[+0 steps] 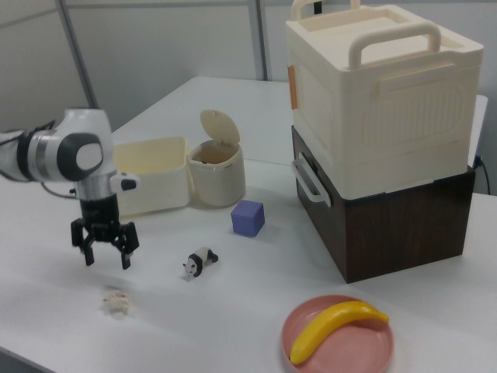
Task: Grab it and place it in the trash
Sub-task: 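Lower the open gripper onto the crumpled paper scrap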
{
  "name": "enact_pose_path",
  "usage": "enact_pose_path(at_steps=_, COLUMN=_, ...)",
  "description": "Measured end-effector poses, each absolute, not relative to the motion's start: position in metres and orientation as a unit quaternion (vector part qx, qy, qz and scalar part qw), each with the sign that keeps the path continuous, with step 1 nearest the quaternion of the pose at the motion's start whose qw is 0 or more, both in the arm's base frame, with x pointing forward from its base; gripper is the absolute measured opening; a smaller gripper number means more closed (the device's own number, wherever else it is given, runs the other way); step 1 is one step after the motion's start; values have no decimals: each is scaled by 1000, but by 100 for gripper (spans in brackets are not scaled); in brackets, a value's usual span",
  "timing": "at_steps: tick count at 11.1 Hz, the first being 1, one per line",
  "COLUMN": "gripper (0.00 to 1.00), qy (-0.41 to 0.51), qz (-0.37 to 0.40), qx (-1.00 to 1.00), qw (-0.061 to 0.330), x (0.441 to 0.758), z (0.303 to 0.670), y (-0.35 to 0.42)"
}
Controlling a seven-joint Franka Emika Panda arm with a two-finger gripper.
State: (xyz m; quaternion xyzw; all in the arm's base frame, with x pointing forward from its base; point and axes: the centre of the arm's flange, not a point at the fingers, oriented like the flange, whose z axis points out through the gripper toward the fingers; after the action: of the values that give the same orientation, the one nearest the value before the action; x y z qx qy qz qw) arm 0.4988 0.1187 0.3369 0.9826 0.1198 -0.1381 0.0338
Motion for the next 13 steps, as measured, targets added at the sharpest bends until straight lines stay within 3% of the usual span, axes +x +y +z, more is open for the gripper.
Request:
enact_pose_path(at_steps=4, gripper=95, qy=161, qz=-142, qx=975, qw=62, x=469, z=295, y=129)
enact_pose_path(at_steps=13, gripper=88, qy=216, qz=-156, qx=962, qw=68, x=470, z=288, y=97)
